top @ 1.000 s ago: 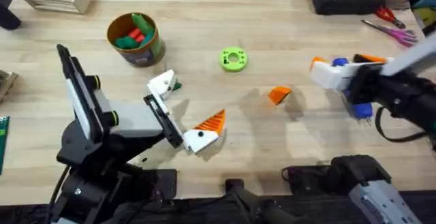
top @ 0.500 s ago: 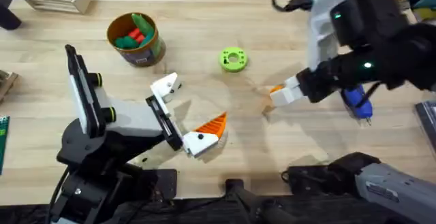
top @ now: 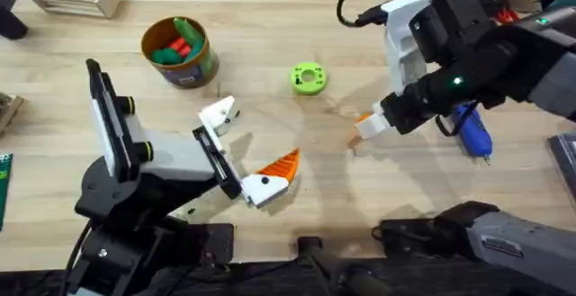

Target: Pick up the gripper from the table and insert it into the empty holder that is missing its gripper. Then pick up a screw, insert it into the mounting hole, and use the screwdriver to tighten it. Finally, clean up the table by picking up the vegetable and placing it into the bucket.

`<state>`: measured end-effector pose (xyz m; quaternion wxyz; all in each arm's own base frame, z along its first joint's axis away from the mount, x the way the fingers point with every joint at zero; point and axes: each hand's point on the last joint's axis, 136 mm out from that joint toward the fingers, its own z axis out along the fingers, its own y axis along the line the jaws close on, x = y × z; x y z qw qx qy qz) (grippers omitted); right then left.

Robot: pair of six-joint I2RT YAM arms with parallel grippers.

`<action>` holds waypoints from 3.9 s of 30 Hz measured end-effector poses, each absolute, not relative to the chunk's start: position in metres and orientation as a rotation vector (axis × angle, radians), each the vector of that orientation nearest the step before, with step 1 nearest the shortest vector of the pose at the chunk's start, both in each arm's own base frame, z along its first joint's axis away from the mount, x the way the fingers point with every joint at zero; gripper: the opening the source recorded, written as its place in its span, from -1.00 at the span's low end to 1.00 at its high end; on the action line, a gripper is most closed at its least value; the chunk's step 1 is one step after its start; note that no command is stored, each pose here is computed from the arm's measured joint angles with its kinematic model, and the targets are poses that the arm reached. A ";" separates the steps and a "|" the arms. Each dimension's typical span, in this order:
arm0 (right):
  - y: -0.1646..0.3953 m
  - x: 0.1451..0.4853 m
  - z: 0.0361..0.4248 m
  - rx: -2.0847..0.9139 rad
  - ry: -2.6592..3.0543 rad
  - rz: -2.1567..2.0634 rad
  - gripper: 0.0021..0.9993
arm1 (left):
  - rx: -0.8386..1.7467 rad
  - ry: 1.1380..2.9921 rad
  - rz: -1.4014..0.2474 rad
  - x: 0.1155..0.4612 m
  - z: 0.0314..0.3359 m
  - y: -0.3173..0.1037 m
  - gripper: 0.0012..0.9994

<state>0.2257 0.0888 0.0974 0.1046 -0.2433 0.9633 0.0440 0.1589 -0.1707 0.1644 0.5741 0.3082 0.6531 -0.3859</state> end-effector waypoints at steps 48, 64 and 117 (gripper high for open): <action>0.237 0.231 0.177 -0.383 2.378 1.976 -0.97 | 0.722 1.530 -0.904 0.159 0.164 -0.171 0.97; 0.282 0.224 0.175 -0.403 2.442 2.128 -0.97 | 0.722 1.531 -0.905 0.159 0.164 -0.171 0.97; 0.339 0.239 0.158 -0.357 2.464 2.134 -0.97 | 0.618 1.579 -0.891 0.170 0.163 -0.163 0.98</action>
